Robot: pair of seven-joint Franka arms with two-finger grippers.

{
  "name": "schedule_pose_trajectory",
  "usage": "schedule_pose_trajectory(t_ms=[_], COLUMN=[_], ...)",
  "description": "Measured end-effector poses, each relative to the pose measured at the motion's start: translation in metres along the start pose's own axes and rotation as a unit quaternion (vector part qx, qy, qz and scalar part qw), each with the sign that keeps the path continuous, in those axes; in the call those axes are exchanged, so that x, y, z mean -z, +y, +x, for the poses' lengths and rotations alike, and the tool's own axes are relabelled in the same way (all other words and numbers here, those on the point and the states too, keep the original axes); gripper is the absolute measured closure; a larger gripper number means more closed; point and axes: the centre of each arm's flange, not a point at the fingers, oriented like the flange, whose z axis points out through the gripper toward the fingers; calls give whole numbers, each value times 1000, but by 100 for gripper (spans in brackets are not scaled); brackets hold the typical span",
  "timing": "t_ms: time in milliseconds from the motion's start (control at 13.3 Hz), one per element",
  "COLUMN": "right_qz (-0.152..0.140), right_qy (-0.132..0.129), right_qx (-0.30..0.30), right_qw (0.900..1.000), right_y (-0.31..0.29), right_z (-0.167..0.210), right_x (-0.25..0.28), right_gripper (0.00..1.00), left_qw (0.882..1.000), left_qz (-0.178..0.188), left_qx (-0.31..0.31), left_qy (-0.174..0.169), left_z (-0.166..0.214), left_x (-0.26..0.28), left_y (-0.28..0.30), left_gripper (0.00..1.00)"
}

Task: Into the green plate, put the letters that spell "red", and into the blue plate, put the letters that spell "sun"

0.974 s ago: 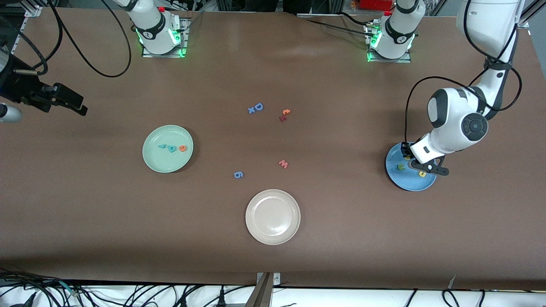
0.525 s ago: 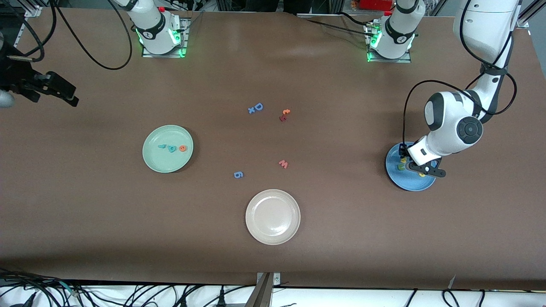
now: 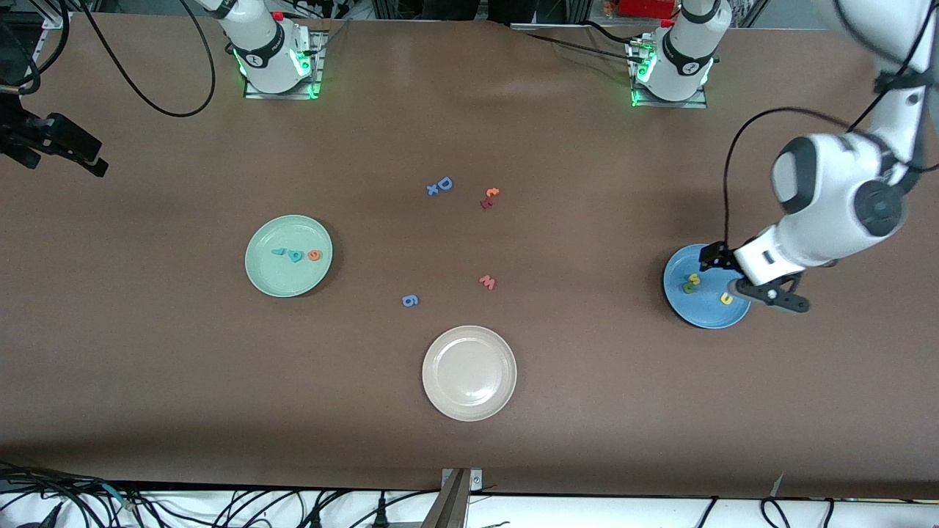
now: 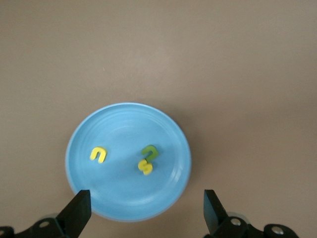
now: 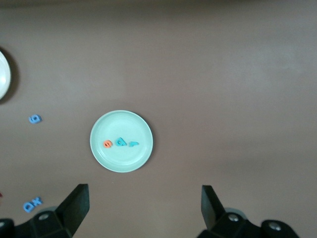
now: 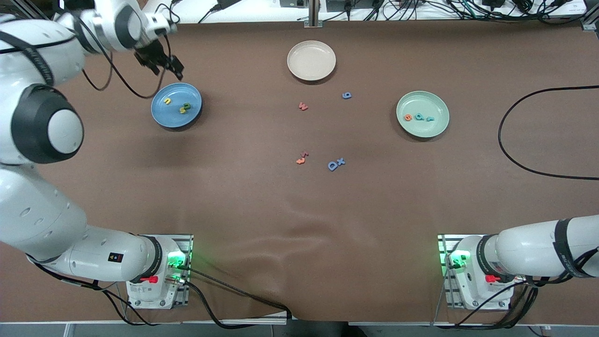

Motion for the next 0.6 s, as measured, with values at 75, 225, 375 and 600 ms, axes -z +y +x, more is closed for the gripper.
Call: schedule_pose_trajectory(t_ms=[75, 225, 375, 600], right_qz=[0, -1, 0, 7], right_qy=[-6, -11, -6, 1], right_qx=[-1, 1, 6, 10], right_qw=[1000, 1000, 1000, 1000], right_y=[2, 2, -2, -8], right_z=[0, -1, -5, -17], right_x=[-6, -11, -12, -10], right_gripper=[0, 0, 0, 0], left_qw=[1000, 1000, 998, 994], left_qz=[-3, -4, 2, 16], left_qx=[-5, -12, -18, -23], left_qy=[7, 26, 53, 109], left_z=[-1, -5, -10, -22], left_x=[43, 114, 164, 230], left_y=[5, 13, 17, 25], left_gripper=[0, 0, 0, 0])
